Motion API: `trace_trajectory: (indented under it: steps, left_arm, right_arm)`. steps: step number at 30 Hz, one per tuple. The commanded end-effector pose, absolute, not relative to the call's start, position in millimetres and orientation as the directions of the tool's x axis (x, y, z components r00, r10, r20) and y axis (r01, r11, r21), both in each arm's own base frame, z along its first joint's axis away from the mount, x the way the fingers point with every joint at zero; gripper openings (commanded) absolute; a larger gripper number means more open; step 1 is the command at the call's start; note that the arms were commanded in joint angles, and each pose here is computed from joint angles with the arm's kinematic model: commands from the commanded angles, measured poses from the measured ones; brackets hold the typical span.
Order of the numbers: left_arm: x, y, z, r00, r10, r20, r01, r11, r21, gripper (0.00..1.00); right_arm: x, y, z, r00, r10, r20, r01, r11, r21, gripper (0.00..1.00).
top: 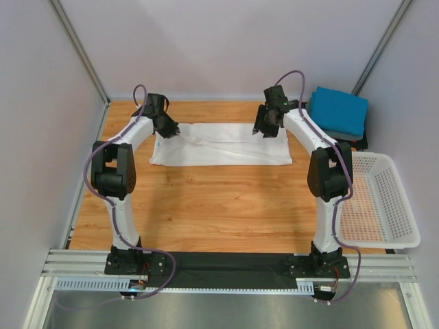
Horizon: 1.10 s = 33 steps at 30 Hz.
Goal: Fold and stack the t-shirts
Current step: Fold the tshirt
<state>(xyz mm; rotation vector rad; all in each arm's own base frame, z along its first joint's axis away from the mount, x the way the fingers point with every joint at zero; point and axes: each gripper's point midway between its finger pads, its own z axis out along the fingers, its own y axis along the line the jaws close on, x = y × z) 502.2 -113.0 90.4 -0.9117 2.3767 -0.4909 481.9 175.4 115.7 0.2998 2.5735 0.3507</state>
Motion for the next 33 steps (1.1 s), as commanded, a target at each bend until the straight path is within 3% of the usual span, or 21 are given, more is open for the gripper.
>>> trace_trajectory:
  steps: [1,5,8,9,10,11,12,15,20,27,33]
  left_arm:
    - [526,-114,85,-0.589,-0.737,-0.332,-0.515,0.658,-0.549,0.22]
    - [548,-113,79,-0.565,-0.761,-0.318,-0.517,0.627,-0.582,0.26]
    - [565,-112,99,-0.557,-0.746,-0.366,-0.441,0.639,-0.631,0.43]
    - [569,-115,106,-0.564,-0.729,-0.388,-0.396,0.651,-0.647,0.6]
    - [576,-116,121,-0.568,-0.688,-0.451,-0.319,0.689,-0.651,0.67]
    - [579,-116,131,-0.567,-0.669,-0.48,-0.282,0.705,-0.65,0.9]
    - [581,-117,140,-0.568,-0.652,-0.502,-0.246,0.717,-0.653,0.99]
    - [578,-110,165,-0.539,-0.628,-0.562,-0.206,0.745,-0.635,1.0]
    - [554,-114,181,-0.525,-0.657,-0.541,-0.192,0.71,-0.677,0.99]
    - [522,-147,154,-0.603,-0.636,-0.482,-0.189,0.701,-0.687,0.99]
    - [522,-146,118,-0.615,-0.666,-0.422,-0.315,0.698,-0.643,1.0]
  right_arm:
    - [490,172,118,-0.833,0.273,-0.482,0.143,0.946,0.29,0.48]
    - [494,166,116,-0.837,0.278,-0.471,0.151,0.945,0.289,0.48]
    - [495,160,116,-0.834,0.287,-0.471,0.161,0.944,0.289,0.48]
    - [495,159,116,-0.834,0.286,-0.471,0.161,0.944,0.288,0.48]
    - [494,158,117,-0.834,0.286,-0.472,0.162,0.944,0.287,0.48]
    - [494,157,116,-0.834,0.289,-0.471,0.165,0.944,0.287,0.48]
    - [495,156,117,-0.832,0.289,-0.473,0.164,0.944,0.287,0.48]
    - [495,157,119,-0.83,0.288,-0.477,0.16,0.943,0.291,0.48]
    - [495,159,123,-0.823,0.297,-0.484,0.157,0.938,0.309,0.48]
    - [488,156,122,-0.822,0.298,-0.485,0.159,0.938,0.307,0.48]
    - [488,155,116,-0.821,0.303,-0.485,0.168,0.938,0.303,0.48]
